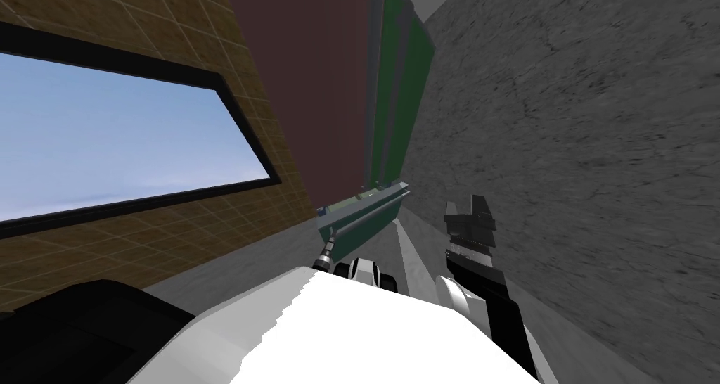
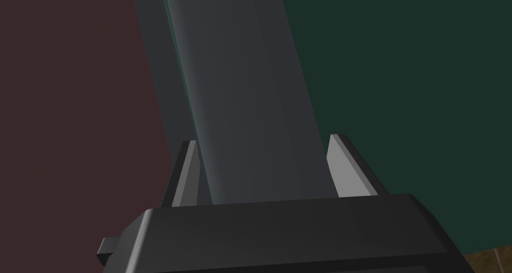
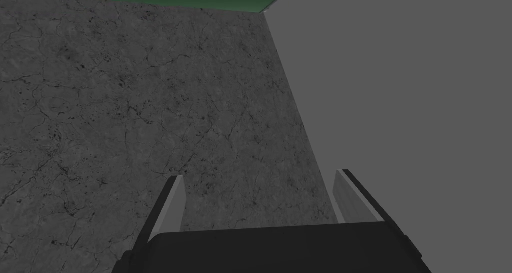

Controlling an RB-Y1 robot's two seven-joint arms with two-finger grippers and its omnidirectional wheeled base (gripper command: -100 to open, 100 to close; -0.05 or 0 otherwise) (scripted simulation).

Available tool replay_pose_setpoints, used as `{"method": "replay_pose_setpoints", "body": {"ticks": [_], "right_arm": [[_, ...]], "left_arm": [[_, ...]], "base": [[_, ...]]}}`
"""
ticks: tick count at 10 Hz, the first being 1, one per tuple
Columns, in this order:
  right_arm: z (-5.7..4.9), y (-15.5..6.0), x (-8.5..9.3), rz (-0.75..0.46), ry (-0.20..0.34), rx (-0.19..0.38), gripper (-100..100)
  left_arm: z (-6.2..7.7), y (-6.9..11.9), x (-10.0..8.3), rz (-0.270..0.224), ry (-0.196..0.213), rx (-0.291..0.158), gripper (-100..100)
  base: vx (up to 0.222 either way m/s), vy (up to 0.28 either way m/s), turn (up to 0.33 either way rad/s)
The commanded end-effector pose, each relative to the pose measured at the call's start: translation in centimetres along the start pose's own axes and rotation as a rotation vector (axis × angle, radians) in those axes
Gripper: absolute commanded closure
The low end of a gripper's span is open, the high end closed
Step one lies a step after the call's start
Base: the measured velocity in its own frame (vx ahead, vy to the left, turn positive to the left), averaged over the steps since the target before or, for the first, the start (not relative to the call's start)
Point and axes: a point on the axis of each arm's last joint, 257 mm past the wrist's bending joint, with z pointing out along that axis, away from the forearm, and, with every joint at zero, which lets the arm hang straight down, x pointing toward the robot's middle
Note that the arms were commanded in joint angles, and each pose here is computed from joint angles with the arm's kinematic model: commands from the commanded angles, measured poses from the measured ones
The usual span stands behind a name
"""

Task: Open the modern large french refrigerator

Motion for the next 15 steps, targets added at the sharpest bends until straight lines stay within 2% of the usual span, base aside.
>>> {"method": "replay_pose_setpoints", "body": {"ticks": [1,6,7,8,9,11,12,15], "right_arm": [[0.0,0.0,0.0,0.000,0.000,0.000,0],[0.0,0.0,0.0,0.000,0.000,0.000,0],[0.0,0.0,0.0,0.000,0.000,0.000,0],[0.0,0.0,0.0,0.000,0.000,0.000,0],[0.0,0.0,0.0,0.000,0.000,0.000,0],[0.0,0.0,0.0,0.000,0.000,0.000,0],[0.0,0.0,0.0,-0.001,0.000,0.000,0],[0.0,0.0,0.0,-0.001,0.000,0.000,0]], "left_arm": [[-0.2,0.0,0.2,0.000,0.002,-0.004,100],[-1.3,0.1,1.4,0.001,0.013,-0.011,100],[-1.0,-0.2,1.1,-0.001,0.009,-0.002,100],[-1.5,-0.1,1.7,-0.002,0.015,-0.008,100],[-0.4,-0.6,1.3,-0.002,0.013,-0.004,-100],[1.2,-1.7,1.1,-0.002,0.014,0.002,-100],[1.2,-1.6,1.1,-0.002,0.014,-0.004,-100],[3.6,-3.3,0.8,-0.002,0.015,0.000,-100]], "base": [[-0.073,-0.061,0.001],[-0.126,-0.114,0.014],[-0.088,-0.072,0.002],[-0.104,-0.110,0.013],[-0.095,-0.072,0.016],[-0.058,0.016,0.002],[-0.032,0.029,-0.009],[-0.054,0.004,-0.001]]}}
